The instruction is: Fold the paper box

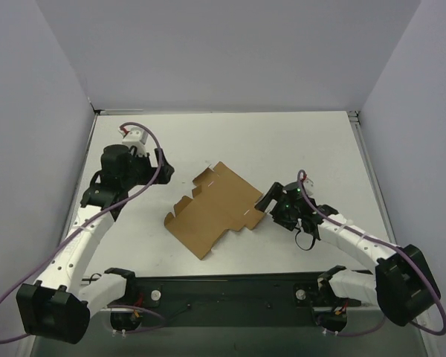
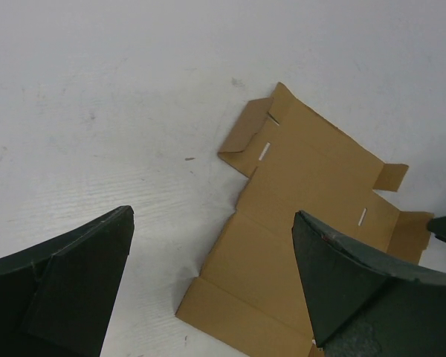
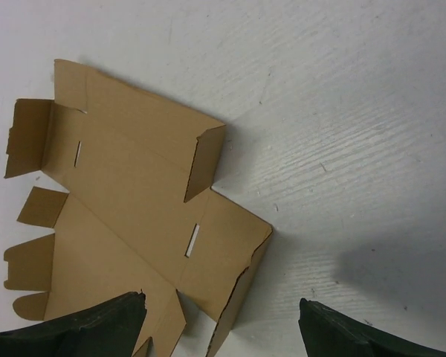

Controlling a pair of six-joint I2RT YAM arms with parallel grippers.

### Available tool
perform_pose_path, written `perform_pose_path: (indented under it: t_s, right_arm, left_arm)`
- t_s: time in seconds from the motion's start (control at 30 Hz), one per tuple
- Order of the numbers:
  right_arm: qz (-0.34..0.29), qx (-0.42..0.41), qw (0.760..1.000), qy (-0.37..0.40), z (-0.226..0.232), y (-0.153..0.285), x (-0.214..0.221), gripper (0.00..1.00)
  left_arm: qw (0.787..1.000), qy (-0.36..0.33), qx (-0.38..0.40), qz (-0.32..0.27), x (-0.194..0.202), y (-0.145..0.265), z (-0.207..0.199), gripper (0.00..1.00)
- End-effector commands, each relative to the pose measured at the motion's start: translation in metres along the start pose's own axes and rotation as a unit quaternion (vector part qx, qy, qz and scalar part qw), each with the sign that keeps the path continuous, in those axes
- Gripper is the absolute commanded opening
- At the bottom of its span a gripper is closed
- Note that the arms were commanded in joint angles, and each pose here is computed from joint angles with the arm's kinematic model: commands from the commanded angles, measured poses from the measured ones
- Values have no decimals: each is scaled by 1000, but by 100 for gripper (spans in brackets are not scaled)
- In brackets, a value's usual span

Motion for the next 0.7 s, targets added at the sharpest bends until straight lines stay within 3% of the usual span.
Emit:
perform_pose_path:
  t_s: [0.0, 0.2, 0.27, 0.43, 0.6, 0.67]
  right_arm:
    - [0, -23, 999, -27, 17, -15, 2, 85]
    - [-5, 30, 1000, -7, 3, -24, 9, 83]
    - [-2, 33, 999, -12, -2, -27, 13, 78]
    - [-10, 40, 999, -9, -7, -36, 13, 59]
    - [-7, 33, 999, -4, -4, -40, 14, 47]
    - [-8, 31, 999, -1, -3, -41, 14, 32]
  left_arm:
    - [997, -70, 32, 0, 1, -6, -33, 97]
    - [995, -96, 39, 15, 11, -11, -46, 97]
    - [994, -98, 43, 18, 13, -12, -47, 97]
    - [992, -113, 54, 25, 17, -13, -54, 97]
    - [988, -132, 64, 36, 24, -16, -61, 97]
    - [987, -137, 68, 42, 28, -17, -64, 97]
Point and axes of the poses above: each gripper's point midway between its finger pads, its own y axis back along the fingers, its own z axis along the line the jaws close on, x = y × z, the point moved 2 cm from there along y, back along the fingers, and after that the axes turned 7 degrees about -y, right-handed, at the moved point
